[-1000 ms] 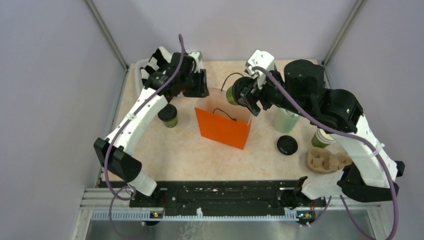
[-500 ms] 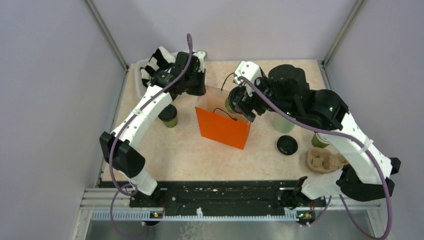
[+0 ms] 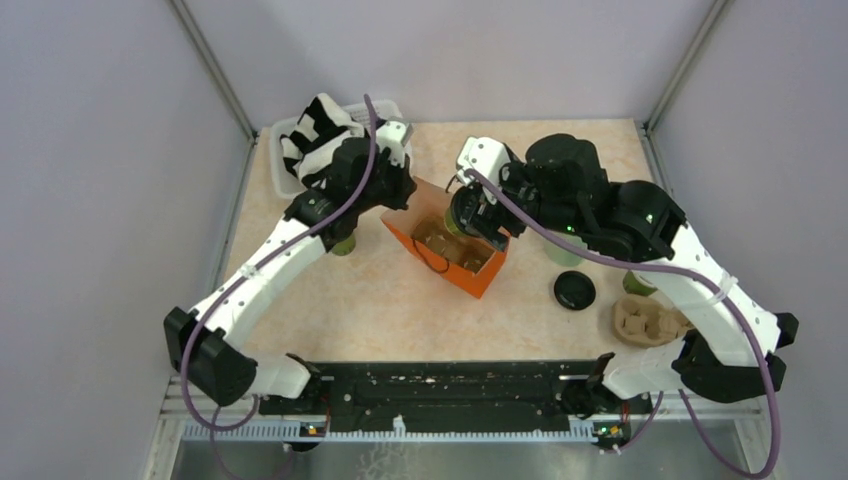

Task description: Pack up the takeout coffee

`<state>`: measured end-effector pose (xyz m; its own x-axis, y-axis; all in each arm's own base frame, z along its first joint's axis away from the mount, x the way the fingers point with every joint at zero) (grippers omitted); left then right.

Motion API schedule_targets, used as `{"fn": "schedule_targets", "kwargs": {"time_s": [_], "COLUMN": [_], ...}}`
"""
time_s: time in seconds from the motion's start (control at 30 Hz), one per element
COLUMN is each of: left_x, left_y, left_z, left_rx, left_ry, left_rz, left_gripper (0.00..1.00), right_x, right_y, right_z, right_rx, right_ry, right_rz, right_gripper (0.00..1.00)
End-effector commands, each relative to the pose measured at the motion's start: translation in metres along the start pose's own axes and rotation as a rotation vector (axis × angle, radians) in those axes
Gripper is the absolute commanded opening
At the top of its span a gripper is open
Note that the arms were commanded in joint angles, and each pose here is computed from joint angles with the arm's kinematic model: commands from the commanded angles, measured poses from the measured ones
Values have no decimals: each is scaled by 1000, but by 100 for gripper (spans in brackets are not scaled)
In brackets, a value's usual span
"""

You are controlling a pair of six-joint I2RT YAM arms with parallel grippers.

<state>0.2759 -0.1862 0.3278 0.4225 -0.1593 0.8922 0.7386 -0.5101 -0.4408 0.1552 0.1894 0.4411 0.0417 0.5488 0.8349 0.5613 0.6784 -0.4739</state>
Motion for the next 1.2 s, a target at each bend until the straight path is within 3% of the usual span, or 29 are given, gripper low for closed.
{"fn": "schedule_targets", "kwargs": {"time_s": [0.0, 1.17], "left_x": [27, -33], "left_y": [-18, -62], "left_z": [-7, -11], "left_rx": [-26, -75], "left_ry": [9, -176], "left_rz": [-269, -574], "left_gripper": [0, 0], "right_x": [5, -24], "right_y": [10, 83], "right_z": [5, 75], "right_rx": [33, -84], "right_ry": [-43, -319], "right_rz": [-7, 209], "right_gripper": [49, 47]}}
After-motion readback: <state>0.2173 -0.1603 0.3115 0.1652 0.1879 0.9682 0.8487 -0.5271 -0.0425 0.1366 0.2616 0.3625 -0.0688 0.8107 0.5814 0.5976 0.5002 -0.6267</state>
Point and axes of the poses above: each gripper's point midway between its finger pads, its own y axis out along the fingers, its own z axis along the line the jaws close on, x = y × z, the point moved 10 cm from there along -y, back along the fingers, and after that the axes turned 4 degrees about y, right-handed, at the moved point
